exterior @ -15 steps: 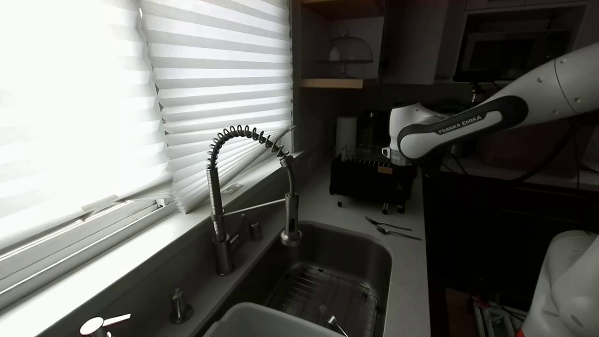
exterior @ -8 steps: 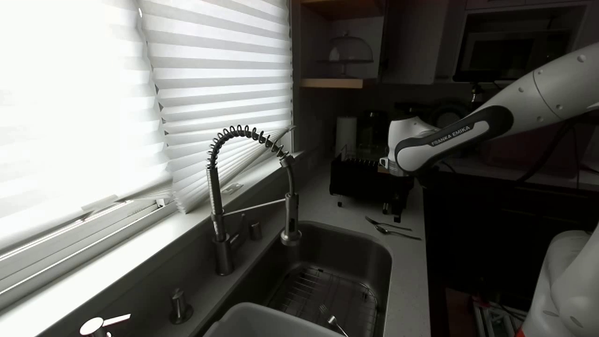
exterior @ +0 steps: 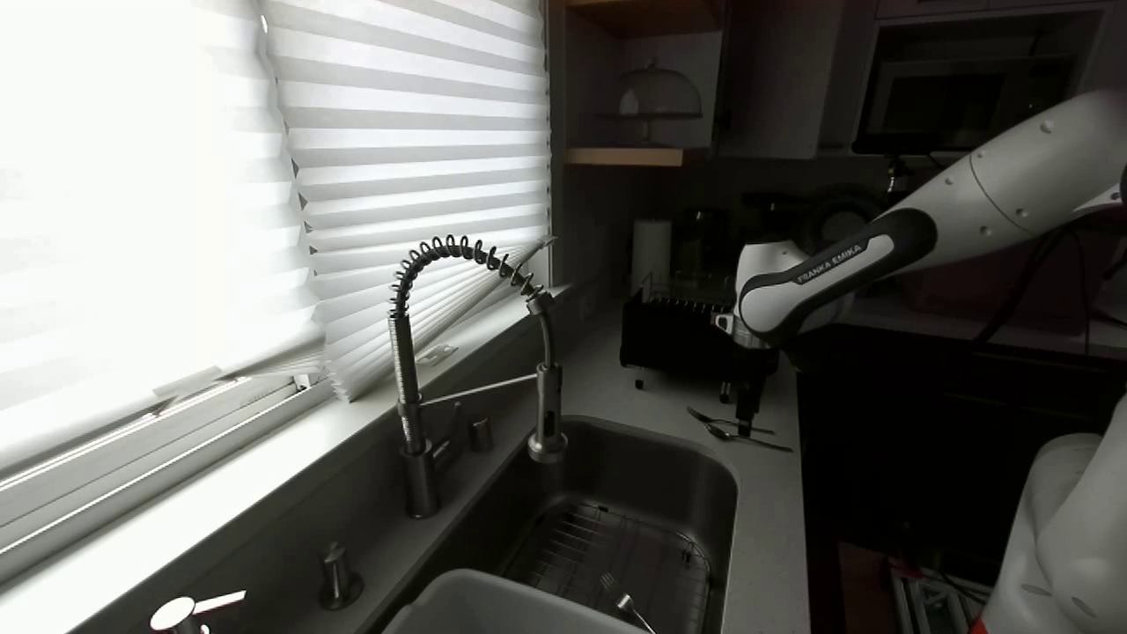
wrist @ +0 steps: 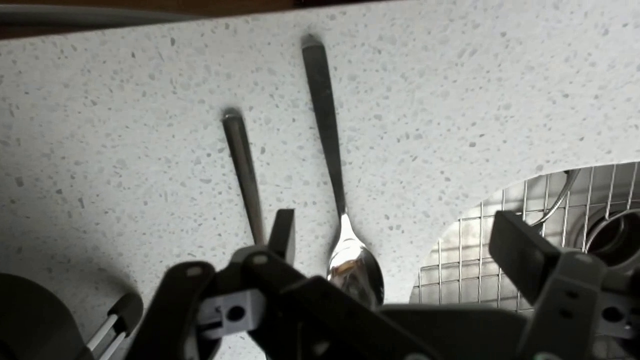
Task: Put the silver spoon in the drying rack
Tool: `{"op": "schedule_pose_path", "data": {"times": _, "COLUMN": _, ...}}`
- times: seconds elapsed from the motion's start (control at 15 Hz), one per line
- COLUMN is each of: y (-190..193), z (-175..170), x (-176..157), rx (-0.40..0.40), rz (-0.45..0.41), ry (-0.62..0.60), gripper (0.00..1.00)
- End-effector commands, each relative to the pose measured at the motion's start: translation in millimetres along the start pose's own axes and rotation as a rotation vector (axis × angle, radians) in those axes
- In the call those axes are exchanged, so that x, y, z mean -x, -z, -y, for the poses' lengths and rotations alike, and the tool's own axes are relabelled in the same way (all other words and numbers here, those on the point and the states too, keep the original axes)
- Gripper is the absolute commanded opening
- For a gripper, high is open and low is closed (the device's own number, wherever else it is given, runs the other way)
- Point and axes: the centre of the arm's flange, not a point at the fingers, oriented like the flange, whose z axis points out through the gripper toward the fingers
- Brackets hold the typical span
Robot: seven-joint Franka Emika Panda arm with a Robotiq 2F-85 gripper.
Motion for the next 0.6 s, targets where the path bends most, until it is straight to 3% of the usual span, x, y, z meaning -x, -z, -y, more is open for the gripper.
{"op": "schedule_pose_path", "data": {"times": 0.0, "y": -18.7, "z": -8.2, "x": -3.0, "rx": -0.019, "rz": -0.008, "ry": 0.036, "gripper": 0.98}}
{"op": "schedule_pose_path", "data": {"times": 0.27, "y": -31.1, "z": -9.9, "x": -7.6, "rx": -0.008, "rz": -0.003, "ry": 0.05, "gripper": 0.99}}
{"op": "schedule_pose_path", "data": {"times": 0.33, "y": -34.3, "z": -10.0, "x": -8.2, "rx": -0.007, "rz": -0.001, "ry": 0.054, "gripper": 0.93}}
{"op": "schedule_pose_path", "data": {"times": 0.47, "y": -39.2, "z": -11.3, "x": -10.5, "rx": -0.002, "rz": 0.0, "ry": 0.059, "gripper": 0.71}}
{"op": "schedule_pose_path", "data": {"times": 0.53, "y": -40.9, "z": -11.7, "x": -11.3, "rx": 0.002, "rz": 0.0, "ry": 0.063, "gripper": 0.68}}
